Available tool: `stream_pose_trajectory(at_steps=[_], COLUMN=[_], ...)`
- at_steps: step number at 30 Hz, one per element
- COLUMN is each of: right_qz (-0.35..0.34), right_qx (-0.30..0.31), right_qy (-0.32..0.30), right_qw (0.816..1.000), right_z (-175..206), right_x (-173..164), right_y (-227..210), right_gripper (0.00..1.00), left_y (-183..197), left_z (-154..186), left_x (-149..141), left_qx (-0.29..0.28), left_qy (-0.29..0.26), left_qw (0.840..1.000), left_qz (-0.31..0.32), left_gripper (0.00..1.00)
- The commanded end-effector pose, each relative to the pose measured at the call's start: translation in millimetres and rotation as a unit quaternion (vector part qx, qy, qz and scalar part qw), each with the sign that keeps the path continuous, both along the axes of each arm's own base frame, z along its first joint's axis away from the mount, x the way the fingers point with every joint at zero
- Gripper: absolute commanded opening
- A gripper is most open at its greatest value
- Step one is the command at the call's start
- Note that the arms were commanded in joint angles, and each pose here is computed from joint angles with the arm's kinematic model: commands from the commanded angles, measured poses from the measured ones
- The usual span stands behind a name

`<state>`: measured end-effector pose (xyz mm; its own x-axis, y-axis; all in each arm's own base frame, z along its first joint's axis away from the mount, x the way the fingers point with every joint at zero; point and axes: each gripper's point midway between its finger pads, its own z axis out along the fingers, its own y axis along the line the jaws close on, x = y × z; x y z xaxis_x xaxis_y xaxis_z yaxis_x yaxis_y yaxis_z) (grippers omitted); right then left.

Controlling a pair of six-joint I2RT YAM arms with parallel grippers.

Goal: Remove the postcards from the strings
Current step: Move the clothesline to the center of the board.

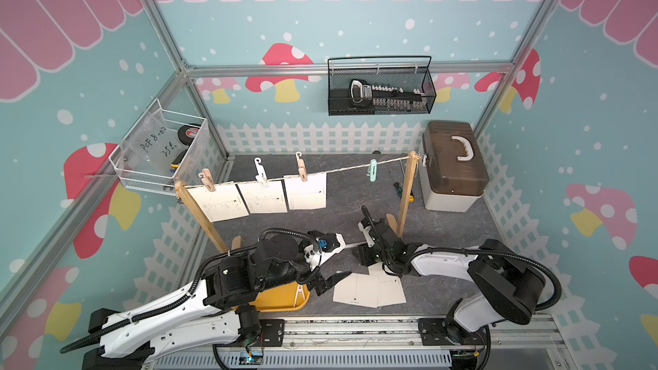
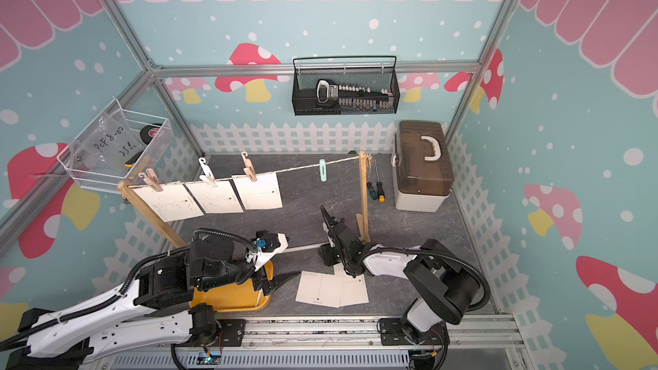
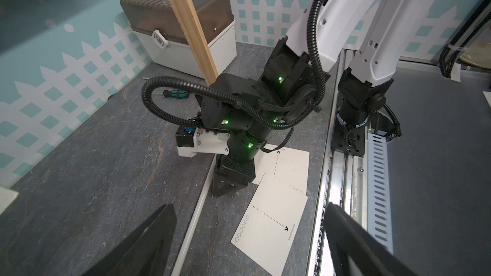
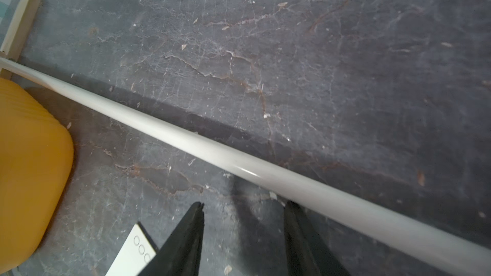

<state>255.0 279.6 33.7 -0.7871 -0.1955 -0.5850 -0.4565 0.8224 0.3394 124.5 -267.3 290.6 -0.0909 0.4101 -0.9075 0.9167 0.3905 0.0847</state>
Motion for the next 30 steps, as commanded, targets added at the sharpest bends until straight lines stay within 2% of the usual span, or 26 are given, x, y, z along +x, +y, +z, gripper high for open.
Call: stream_pose_trajectory(at_steps=[1, 10, 14, 18, 21, 25, 30], right_qz=[0.013, 0.015, 0.043, 0.077, 0.135, 0.253, 0.338], right_qx=[0.006, 0.018, 0.024, 0.036, 0.059, 0.108, 0.128], right_qy=[-0.021, -0.033, -0.044, -0.069, -0.095, -0.118, -0.174], right_qw=[1.0, 0.999, 0.998, 0.994, 0.985, 0.954, 0.916], right_z=[9, 14, 27, 63, 104, 157, 222], right_x=[21, 78, 79, 57, 27, -23, -57], right_y=[14, 31, 36, 27, 22, 28, 33], right_gripper=[0.48, 0.48, 0.5, 0.51, 0.51, 0.5, 0.49], left_y=[2, 18, 28, 42, 50, 57, 72], left_z=[3, 22, 32, 50, 71, 89, 105], left_x=[3, 21, 37, 60, 72, 81, 87], left_qx=[-0.013, -0.072, -0.092, -0.116, -0.133, -0.126, -0.119], left_qy=[-0.005, 0.001, 0.009, 0.013, 0.006, 0.001, -0.003], left_qw=[1.0, 0.996, 0.991, 0.983, 0.979, 0.979, 0.978], left_qz=[0.009, 0.061, 0.095, 0.139, 0.157, 0.163, 0.174], left_gripper=[0.92, 0.92, 0.92, 0.92, 0.92, 0.92, 0.92])
